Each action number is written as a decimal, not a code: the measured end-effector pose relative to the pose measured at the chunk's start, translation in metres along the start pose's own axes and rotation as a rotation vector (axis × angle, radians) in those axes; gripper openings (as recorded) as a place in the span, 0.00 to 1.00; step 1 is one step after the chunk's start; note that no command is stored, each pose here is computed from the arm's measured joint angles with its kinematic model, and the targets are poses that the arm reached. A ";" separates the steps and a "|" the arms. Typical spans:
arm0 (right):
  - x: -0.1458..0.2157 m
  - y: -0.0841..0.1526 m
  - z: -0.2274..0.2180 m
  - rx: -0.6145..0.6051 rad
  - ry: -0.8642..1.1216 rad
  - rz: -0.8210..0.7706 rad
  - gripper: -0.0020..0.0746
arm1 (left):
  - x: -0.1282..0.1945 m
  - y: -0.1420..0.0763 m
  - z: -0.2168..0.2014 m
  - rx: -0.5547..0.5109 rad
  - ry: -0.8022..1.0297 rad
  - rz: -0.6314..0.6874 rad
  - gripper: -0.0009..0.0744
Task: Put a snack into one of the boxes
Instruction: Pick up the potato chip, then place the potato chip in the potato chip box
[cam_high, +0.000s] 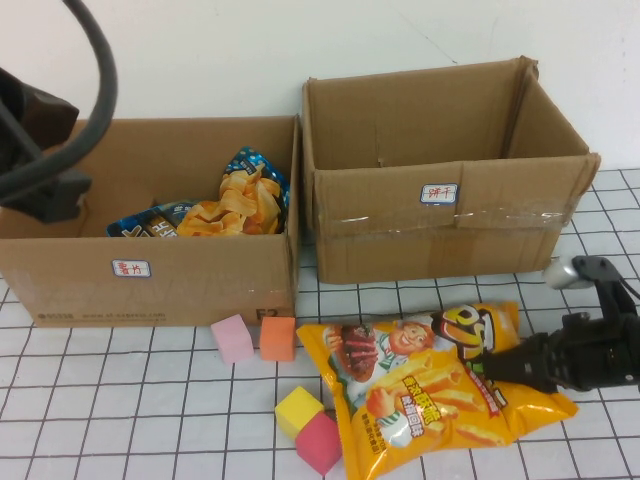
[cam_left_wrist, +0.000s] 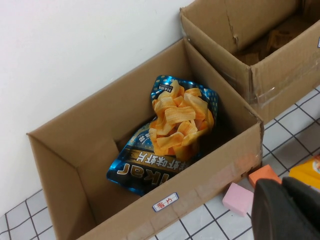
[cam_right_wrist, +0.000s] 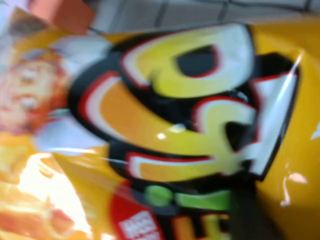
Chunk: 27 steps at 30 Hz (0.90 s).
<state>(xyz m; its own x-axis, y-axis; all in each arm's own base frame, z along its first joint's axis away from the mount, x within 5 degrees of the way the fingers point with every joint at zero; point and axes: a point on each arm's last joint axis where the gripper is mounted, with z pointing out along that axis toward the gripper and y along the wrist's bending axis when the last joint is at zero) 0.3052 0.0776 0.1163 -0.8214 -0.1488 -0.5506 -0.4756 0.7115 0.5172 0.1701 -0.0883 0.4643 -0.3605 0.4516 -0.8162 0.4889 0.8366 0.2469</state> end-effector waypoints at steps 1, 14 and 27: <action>-0.001 0.001 0.000 -0.012 -0.012 0.014 0.27 | 0.000 0.000 0.000 0.000 0.000 0.000 0.01; -0.014 0.030 -0.004 -0.378 -0.189 0.006 0.06 | 0.001 0.000 0.000 0.002 0.016 -0.006 0.01; -0.086 0.072 -0.049 -0.455 -0.361 -0.187 0.06 | 0.008 -0.001 -0.001 0.006 0.090 -0.053 0.01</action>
<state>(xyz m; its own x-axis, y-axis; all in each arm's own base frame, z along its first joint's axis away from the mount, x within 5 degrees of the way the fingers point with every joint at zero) 0.3261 0.1080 0.2323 -0.5900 0.0557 -0.8055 -0.7538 0.3194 0.5742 0.1663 -0.0851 0.4577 -0.4555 0.4325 -0.7781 0.4721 0.8584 0.2007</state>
